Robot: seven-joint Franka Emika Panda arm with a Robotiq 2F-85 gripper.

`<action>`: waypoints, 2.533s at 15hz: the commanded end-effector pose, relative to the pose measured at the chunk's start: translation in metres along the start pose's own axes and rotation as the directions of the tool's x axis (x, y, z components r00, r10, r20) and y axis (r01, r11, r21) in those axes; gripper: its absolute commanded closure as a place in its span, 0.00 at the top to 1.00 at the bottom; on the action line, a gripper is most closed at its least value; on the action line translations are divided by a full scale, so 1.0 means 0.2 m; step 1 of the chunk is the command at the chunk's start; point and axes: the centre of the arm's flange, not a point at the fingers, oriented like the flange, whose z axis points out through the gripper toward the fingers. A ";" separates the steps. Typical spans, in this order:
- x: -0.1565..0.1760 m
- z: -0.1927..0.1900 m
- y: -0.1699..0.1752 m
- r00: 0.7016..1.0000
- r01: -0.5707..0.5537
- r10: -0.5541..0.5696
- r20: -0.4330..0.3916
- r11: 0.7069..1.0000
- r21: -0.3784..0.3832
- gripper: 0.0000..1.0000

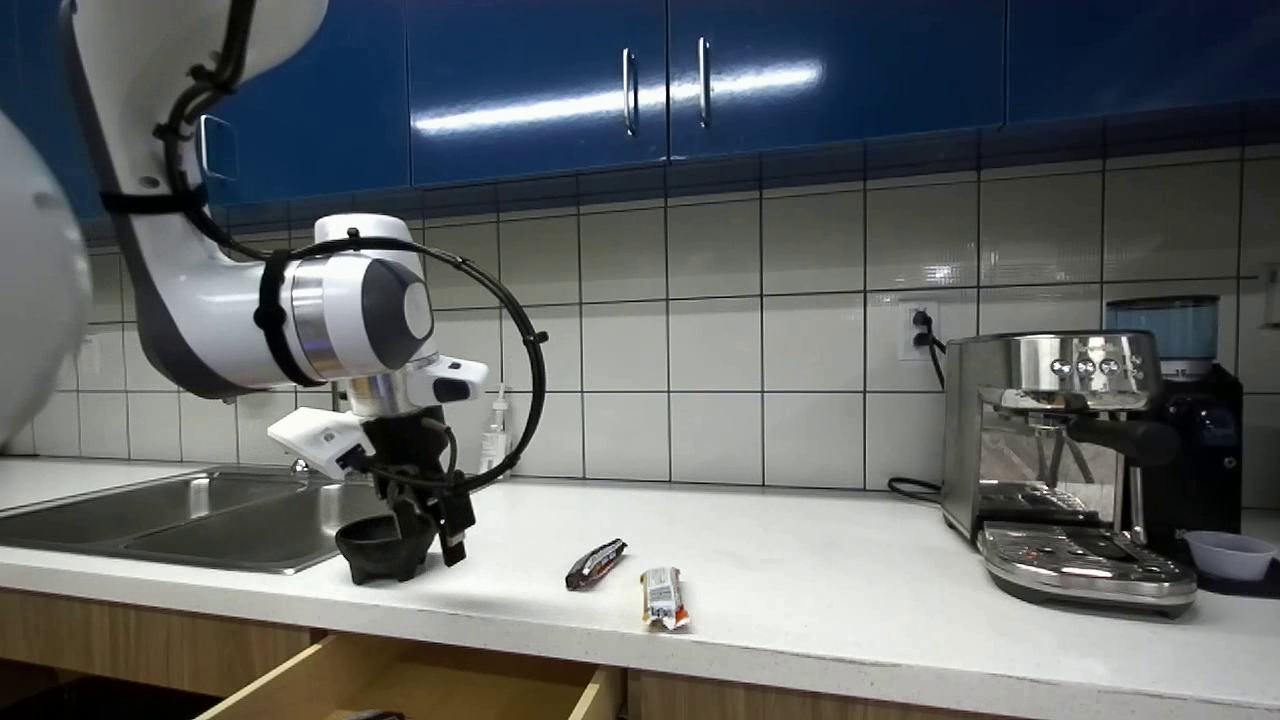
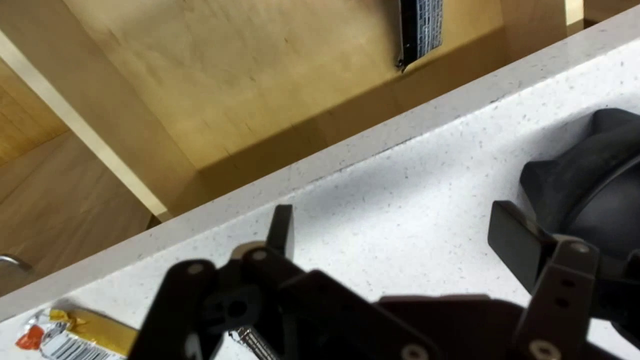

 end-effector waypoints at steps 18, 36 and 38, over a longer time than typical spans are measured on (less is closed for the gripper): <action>0.44 0.12 0.15 0.937 0.338 -0.324 0.132 0.936 -0.096 1.00; 0.82 0.35 0.32 0.946 0.304 -0.300 0.125 0.952 -0.018 1.00; 0.86 0.38 0.32 0.947 0.301 -0.297 0.124 0.954 -0.015 1.00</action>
